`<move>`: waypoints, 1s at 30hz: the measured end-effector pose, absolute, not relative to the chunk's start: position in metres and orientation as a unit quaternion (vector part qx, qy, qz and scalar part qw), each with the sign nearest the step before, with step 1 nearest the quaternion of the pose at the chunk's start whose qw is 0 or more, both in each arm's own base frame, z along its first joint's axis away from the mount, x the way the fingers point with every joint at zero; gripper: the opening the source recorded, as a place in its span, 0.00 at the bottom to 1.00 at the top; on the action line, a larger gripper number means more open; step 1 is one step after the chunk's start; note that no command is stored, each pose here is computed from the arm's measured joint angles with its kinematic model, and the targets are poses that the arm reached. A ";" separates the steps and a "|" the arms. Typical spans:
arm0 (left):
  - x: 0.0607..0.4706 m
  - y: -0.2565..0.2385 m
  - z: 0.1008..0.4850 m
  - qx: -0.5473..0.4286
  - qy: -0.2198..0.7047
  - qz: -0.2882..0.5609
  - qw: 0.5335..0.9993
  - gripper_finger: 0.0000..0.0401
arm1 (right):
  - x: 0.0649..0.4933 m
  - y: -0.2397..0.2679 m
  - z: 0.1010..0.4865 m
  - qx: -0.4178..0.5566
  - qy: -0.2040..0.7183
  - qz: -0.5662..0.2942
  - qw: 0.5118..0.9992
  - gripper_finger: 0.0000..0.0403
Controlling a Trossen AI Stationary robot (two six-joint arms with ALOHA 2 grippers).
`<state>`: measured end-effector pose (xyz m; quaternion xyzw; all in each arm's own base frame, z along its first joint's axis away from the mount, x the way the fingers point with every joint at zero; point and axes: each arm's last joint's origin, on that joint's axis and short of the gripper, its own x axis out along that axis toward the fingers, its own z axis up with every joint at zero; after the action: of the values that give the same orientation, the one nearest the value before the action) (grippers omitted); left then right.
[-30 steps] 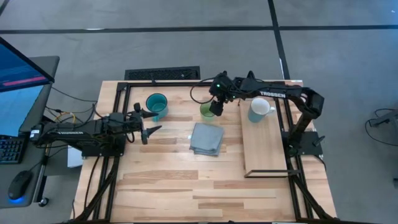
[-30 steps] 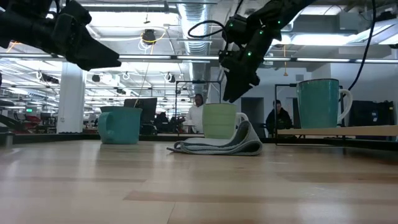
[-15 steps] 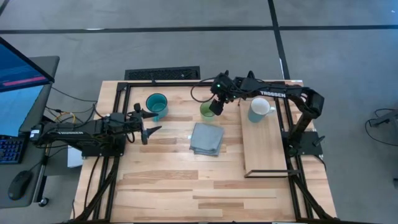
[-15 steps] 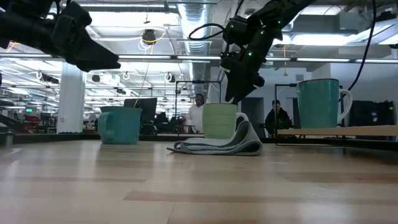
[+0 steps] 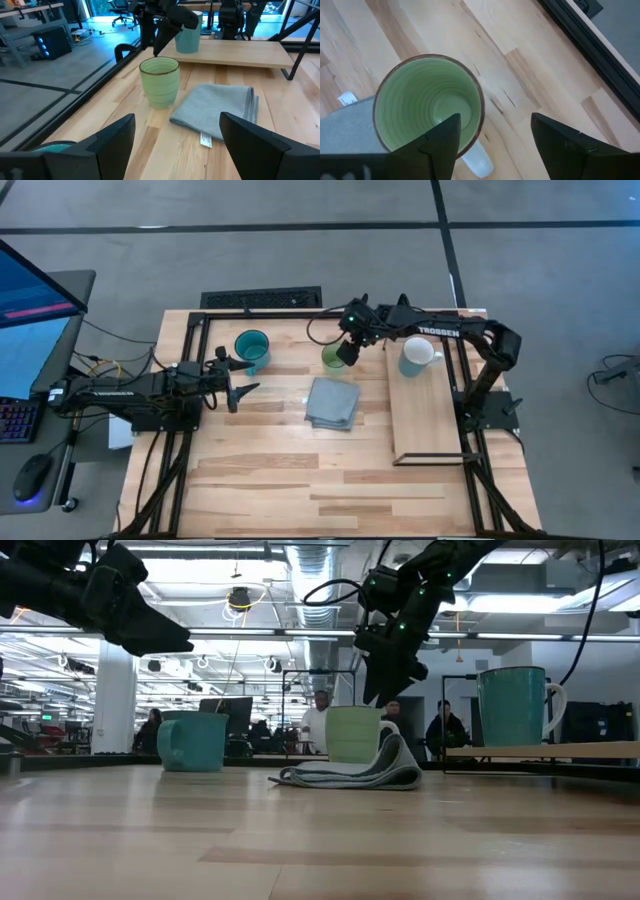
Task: Stack small to large cups/mugs on shelf
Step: Put the green mug on the shelf
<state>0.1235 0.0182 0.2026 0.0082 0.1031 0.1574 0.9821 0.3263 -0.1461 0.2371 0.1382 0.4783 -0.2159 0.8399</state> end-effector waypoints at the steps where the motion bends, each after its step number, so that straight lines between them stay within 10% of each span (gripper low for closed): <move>1: 0.124 0.018 0.203 0.008 0.103 0.157 0.982 0.70 | 0.327 -0.145 0.237 0.138 0.478 -0.215 0.840 0.66; 30: 0.123 0.018 0.201 0.007 0.113 0.154 0.981 0.70 | 0.340 -0.145 0.211 0.132 0.500 -0.233 0.824 0.66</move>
<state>0.1231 0.0180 0.2006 0.0068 0.1135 0.1542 0.9815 0.3400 -0.1450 0.2109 0.1323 0.4998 -0.2328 0.8237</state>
